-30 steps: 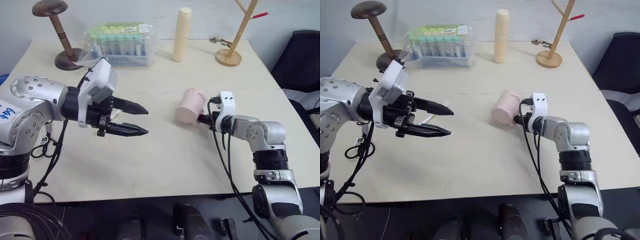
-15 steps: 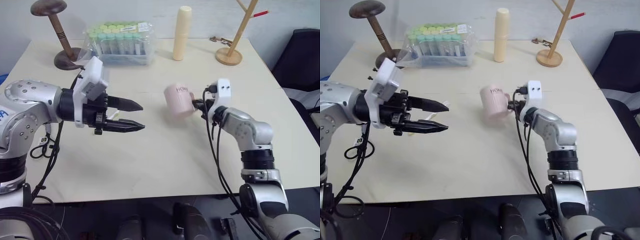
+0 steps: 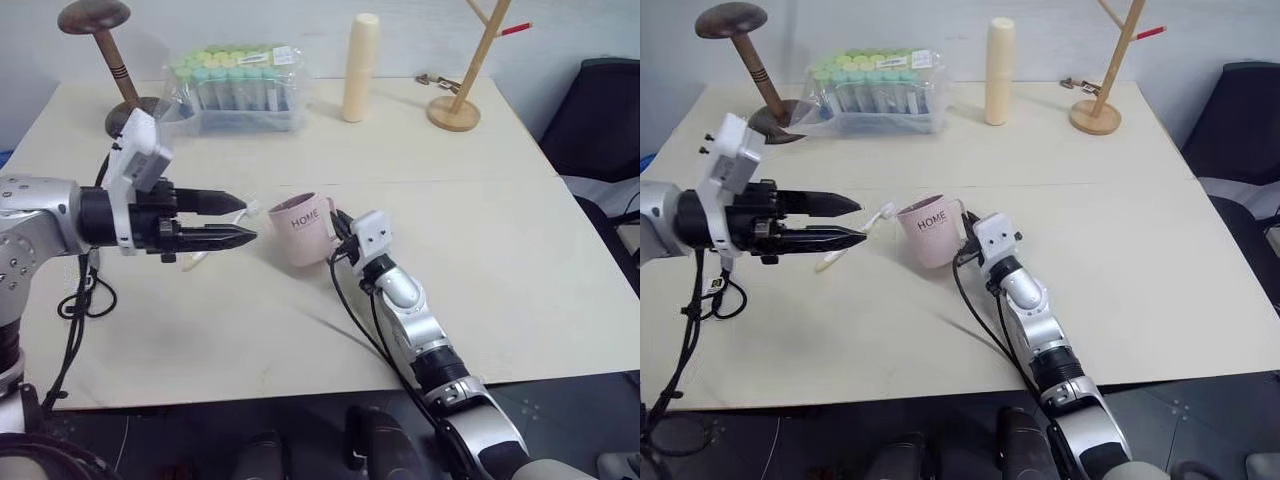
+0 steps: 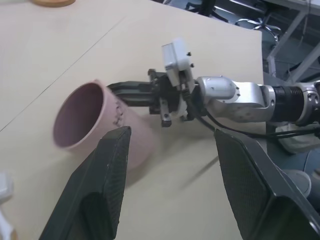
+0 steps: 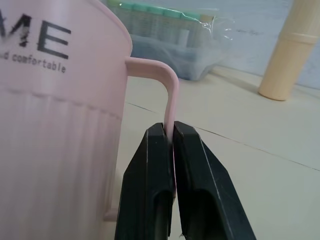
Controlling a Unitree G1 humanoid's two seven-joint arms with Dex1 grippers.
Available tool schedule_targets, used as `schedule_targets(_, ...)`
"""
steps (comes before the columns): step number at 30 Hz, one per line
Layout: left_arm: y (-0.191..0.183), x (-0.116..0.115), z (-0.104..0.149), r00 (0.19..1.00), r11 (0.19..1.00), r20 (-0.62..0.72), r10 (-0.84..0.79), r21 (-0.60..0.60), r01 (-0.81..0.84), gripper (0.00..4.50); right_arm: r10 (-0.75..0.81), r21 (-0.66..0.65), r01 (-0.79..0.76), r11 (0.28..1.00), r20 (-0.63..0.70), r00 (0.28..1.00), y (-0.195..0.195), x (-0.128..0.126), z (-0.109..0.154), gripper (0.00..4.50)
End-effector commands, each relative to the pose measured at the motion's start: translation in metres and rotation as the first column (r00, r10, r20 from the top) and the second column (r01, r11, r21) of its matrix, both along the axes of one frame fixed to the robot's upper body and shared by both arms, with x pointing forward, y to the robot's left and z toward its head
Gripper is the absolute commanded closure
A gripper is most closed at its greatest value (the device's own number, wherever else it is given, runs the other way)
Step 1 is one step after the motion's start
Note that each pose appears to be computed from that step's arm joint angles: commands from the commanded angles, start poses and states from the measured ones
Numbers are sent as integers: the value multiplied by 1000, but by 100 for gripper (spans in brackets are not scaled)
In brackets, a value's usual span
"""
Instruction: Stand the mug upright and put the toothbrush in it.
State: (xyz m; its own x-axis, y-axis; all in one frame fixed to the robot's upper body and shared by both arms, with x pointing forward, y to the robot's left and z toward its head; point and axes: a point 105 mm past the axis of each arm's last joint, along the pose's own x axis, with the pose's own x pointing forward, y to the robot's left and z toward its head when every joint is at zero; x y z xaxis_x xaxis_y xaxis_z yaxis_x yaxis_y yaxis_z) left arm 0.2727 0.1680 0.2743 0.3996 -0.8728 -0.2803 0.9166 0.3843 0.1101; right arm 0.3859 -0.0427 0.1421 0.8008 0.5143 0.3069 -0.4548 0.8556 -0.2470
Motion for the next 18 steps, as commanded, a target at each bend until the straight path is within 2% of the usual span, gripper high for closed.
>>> schedule_targets(1, 8, -7, 16, 999, 1000, 40, 9, -18, -8, 170, 16, -39, -18, 999, -49, 999, -14, -7, -23, 392)
schedule_targets(6, 6, -5, 6, 1000, 1000, 26, -1, 3, 1, 170, 69, -39, -71, 997, -40, 997, -26, -18, -14, 229)
schedule_targets(12, 0, 0, 1, 1000, 1000, 28, -14, -12, 14, 170, 105, -58, -108, 992, -52, 993, -44, -27, 8, 12)
schedule_targets(13, 1, 2, 0, 1000, 1000, 27, -11, -13, 12, 170, 121, -68, -125, 990, -63, 991, -47, -30, 12, 1)
schedule_targets(18, 8, 16, -5, 998, 999, 45, 41, -13, -40, 170, 205, -98, -223, 970, -169, 964, -70, -54, 23, 1)
